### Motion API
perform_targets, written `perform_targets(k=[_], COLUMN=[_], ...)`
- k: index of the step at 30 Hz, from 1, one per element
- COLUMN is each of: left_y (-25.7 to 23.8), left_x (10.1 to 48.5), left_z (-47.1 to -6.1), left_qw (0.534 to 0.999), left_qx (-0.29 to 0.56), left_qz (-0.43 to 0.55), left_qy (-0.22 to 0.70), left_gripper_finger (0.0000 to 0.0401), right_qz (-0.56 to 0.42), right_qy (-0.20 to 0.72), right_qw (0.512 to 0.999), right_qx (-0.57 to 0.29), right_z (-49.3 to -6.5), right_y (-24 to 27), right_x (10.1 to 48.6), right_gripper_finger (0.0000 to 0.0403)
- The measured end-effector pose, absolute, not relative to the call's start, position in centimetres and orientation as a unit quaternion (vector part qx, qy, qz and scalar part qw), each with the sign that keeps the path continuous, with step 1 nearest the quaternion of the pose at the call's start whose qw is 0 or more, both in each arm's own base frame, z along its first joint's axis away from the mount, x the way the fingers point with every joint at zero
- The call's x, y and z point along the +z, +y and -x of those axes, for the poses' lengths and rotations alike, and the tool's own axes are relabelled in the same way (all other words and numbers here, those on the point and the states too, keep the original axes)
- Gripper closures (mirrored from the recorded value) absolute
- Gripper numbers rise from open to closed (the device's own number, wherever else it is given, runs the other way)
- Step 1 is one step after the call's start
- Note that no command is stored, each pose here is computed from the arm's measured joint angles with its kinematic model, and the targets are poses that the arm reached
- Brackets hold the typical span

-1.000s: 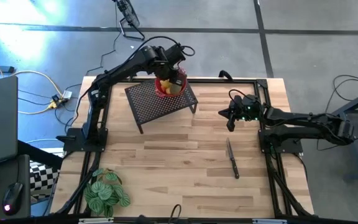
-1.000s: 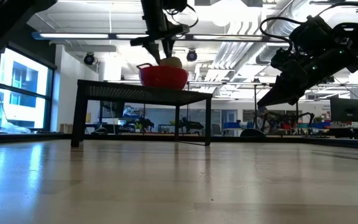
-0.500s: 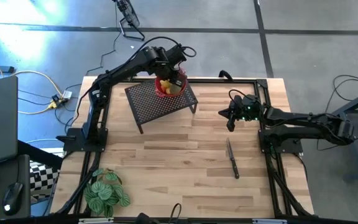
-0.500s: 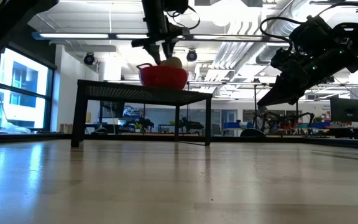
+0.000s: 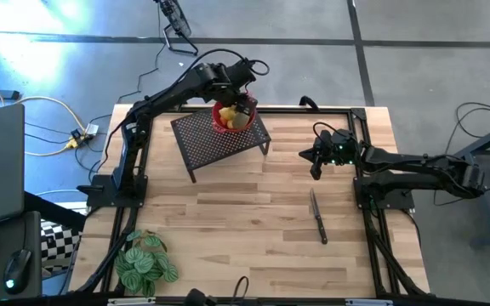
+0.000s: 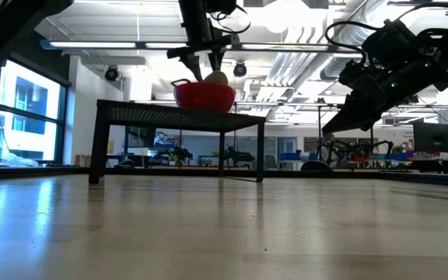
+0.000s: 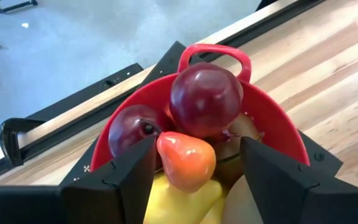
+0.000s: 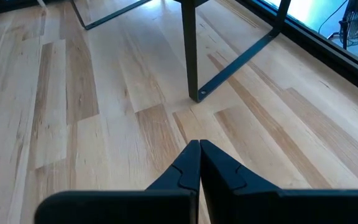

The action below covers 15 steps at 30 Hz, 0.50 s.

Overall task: Pick & Place Fruit
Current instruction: Put the knife on the shelf

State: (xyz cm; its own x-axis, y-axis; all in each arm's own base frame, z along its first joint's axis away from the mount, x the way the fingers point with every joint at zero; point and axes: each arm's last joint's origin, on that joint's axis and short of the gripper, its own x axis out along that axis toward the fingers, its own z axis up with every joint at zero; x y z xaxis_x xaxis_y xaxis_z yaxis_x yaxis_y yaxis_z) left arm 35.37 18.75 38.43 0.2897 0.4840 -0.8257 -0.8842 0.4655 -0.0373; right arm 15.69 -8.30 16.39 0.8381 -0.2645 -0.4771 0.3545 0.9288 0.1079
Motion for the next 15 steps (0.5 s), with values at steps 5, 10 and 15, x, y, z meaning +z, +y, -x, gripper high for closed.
perform_targets(k=[5,10,15], left_y=[18.7,18.3,17.7], left_x=[39.3,41.0,42.2], left_z=[-35.2,-34.6,-33.8], left_qw=[0.768,0.790,0.798], left_qx=[0.448,0.439,0.436], left_qz=[0.255,0.241,0.233], left_qy=[0.380,0.353,0.344], left_gripper_finger=[0.0174,0.0174,0.0198], right_qz=[-0.096,-0.096,-0.096], right_qy=[0.234,0.234,0.234], right_qw=[0.954,0.954,0.954], right_qx=[-0.162,-0.162,-0.162], right_z=[-15.7,-15.7,-15.7], right_y=[-8.3,-8.3,-8.3], right_x=[16.4,16.4,16.4], right_gripper_finger=[0.0401,0.0400,0.0400])
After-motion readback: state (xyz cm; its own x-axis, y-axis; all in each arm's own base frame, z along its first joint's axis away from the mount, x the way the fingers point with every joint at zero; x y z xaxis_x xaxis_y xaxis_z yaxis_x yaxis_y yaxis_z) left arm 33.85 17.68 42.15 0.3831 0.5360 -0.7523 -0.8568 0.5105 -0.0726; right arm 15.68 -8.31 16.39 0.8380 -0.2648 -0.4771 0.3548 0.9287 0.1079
